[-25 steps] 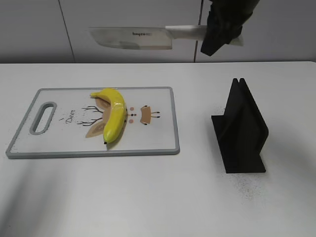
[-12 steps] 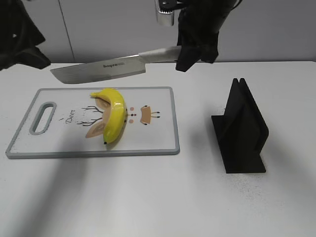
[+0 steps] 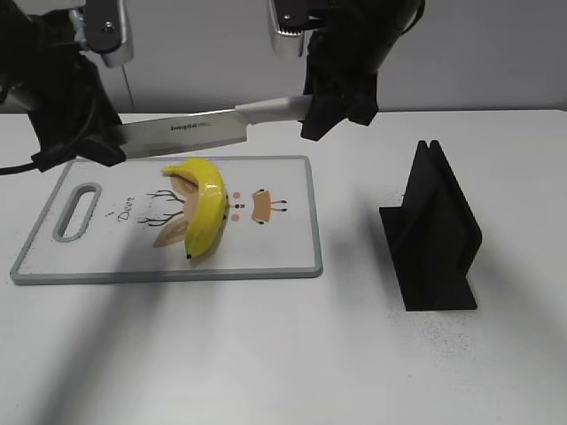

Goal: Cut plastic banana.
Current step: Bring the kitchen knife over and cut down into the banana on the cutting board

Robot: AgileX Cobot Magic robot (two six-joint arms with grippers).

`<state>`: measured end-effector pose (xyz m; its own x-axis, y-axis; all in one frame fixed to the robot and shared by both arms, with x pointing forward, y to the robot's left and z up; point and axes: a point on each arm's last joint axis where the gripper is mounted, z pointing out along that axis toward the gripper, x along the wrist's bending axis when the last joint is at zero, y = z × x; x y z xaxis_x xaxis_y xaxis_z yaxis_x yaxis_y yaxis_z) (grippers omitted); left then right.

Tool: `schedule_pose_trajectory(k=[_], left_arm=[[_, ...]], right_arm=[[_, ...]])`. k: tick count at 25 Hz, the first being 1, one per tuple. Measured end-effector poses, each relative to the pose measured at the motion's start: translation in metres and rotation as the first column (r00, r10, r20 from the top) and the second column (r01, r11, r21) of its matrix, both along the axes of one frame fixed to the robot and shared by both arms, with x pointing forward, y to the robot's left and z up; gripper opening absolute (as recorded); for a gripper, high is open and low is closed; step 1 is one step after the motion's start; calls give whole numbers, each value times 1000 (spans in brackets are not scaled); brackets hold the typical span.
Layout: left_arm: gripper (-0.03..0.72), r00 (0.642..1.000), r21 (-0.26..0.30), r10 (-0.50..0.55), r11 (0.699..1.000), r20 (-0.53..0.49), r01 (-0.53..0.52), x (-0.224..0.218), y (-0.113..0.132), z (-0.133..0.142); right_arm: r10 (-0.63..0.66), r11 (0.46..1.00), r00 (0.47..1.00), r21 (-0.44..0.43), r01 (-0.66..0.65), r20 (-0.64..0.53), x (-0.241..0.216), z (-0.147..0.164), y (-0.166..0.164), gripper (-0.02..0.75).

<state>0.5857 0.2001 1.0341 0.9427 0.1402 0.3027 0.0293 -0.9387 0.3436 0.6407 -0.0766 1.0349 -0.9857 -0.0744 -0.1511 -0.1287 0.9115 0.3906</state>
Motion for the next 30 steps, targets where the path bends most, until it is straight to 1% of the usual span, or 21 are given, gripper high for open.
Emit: schedule_pose_trajectory(k=[1, 3, 4, 5, 6, 7, 8, 9, 12, 15, 17, 20, 21, 23, 27, 30], left_arm=[[510, 1000, 0, 2, 1000, -4, -2, 1, 0, -3], [449, 1000, 2, 5, 1000, -2, -5, 4, -1, -6], [387, 1000, 2, 6, 1000, 0, -6, 5, -1, -8], [303, 1000, 0, 10, 1000, 7, -10, 6, -1, -8], [203, 1000, -1, 11, 1000, 7, -11, 6, -1, -9], [131, 1000, -3, 12, 1000, 12, -12, 7, -1, -8], [76, 1000, -8, 14, 1000, 14, -14, 7, -1, -8], [46, 1000, -14, 15, 1000, 14, -15, 7, -2, -8], [20, 1000, -38, 25, 999, 8, -24, 9, -4, -10], [18, 999, -59, 38, 998, 10, -37, 13, -6, -16], [18, 999, -72, 50, 996, 5, -49, 17, -8, -23], [18, 998, -74, 66, 995, -16, -67, 25, -10, -42], [18, 997, -71, 71, 995, -17, -72, 28, -10, -48], [18, 996, -57, 79, 995, -39, -81, 34, -10, -67], [20, 989, -18, 92, 995, -115, -95, 45, -11, -119], [22, 989, -16, 91, 995, -119, -94, 50, -13, -127]], right_arm=[[-2, 1000, 1000, 2, 2, 0, 1, -2, 1, 163], [-5, 1000, 1000, 7, 5, -1, 2, -5, 2, 163], [-6, 1000, 1000, 7, 6, -2, 3, -6, 2, 163], [-7, 1000, 1000, 7, 7, -3, 4, -8, 2, 163], [-10, 1000, 1000, 9, 10, 1, 4, -8, 3, 163], [-14, 1000, 1000, 13, 14, 10, 5, -8, 3, 163], [-18, 1000, 1000, 16, 18, 18, 6, -8, 3, 163], [-22, 1000, 999, 20, 22, 27, 7, -8, 2, 163], [-14, 1000, 999, 9, 13, 48, 9, -8, 0, 163], [-13, 1000, 998, -6, 13, 63, 11, -8, -2, 163], [-11, 1000, 997, -23, 13, 83, 13, -9, -3, 163], [-15, 999, 995, -38, 18, 95, 18, -19, -2, 163], [-17, 999, 996, -42, 21, 93, 20, -26, -1, 163], [-22, 998, 998, -58, 26, 65, 27, -50, 0, 163], [-32, 994, 999, -110, 29, -29, 37, -111, 3, 164], [-40, 993, 998, -117, 35, -42, 41, -122, 0, 164]])
